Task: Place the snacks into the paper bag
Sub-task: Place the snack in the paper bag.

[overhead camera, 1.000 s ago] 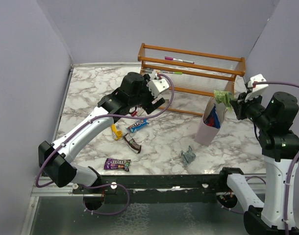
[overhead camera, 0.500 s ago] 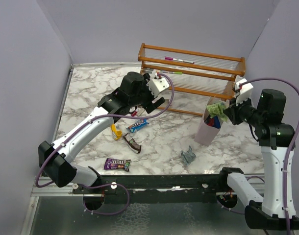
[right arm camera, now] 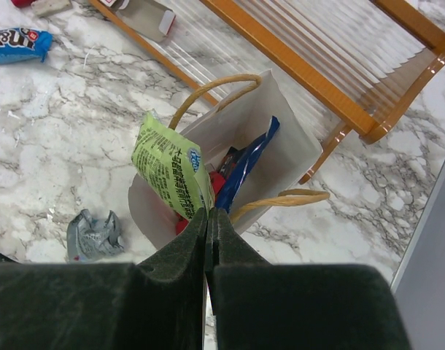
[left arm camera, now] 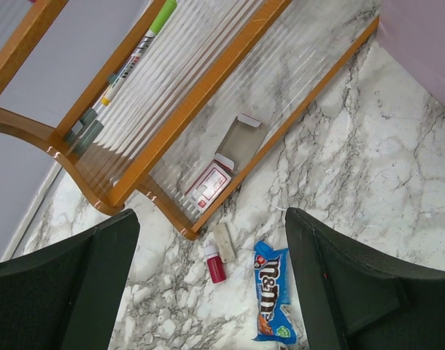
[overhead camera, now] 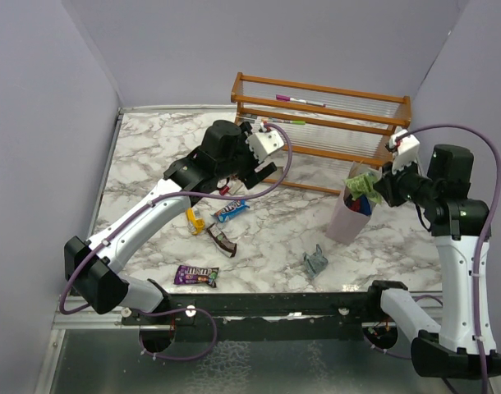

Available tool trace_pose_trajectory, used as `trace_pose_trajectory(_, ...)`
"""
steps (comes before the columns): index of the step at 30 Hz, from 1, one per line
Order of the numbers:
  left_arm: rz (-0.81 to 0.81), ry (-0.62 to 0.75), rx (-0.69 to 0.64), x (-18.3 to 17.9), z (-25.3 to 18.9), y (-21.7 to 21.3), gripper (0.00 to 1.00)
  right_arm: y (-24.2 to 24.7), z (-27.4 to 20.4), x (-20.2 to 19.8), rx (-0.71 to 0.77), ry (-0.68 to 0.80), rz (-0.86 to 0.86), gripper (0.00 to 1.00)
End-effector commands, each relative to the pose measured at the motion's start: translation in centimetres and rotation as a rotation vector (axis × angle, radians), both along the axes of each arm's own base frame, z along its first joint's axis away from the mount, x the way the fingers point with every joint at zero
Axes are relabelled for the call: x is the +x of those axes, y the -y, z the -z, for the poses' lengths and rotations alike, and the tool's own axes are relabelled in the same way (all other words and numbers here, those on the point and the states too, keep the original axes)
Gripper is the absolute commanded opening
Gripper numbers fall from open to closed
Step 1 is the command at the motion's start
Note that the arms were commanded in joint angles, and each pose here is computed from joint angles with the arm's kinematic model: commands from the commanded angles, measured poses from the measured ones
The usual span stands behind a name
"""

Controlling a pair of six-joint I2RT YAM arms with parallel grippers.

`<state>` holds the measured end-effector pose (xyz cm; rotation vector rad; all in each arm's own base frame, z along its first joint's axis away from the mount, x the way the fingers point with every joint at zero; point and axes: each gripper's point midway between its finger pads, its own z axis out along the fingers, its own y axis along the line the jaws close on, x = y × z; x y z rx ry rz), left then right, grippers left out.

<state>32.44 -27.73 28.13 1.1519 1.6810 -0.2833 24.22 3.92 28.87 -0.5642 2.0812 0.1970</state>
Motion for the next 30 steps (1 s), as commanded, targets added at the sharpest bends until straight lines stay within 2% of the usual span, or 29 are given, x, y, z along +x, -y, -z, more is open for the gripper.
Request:
trace_pose_trajectory(1, -0.015, 0.039, -0.008, 0.3, -0.9, -0.2, 0.84, 0.0, -1.2, -1.2, -0.029, 0.049, -0.028, 0.01)
trace_pose_trajectory(7, -0.013, 0.048, -0.008, 0.4, -1.1, -0.2, 0.84, -0.7, -0.8, -3.2, -0.053, 0.054, -0.106, 0.01)
trace_pose_trajectory(12, -0.005, 0.045, -0.01, 0.3, -1.1, -0.1, 0.84, -0.4, 0.0, -4.0, -0.079, 0.048, -0.101, 0.01)
trace_pose_trajectory(30, 0.004, 0.041, -0.006, 0.2, -0.9, 0.0, 0.84, 1.7, 0.5, -1.5, -0.091, 0.014, 0.052, 0.01)
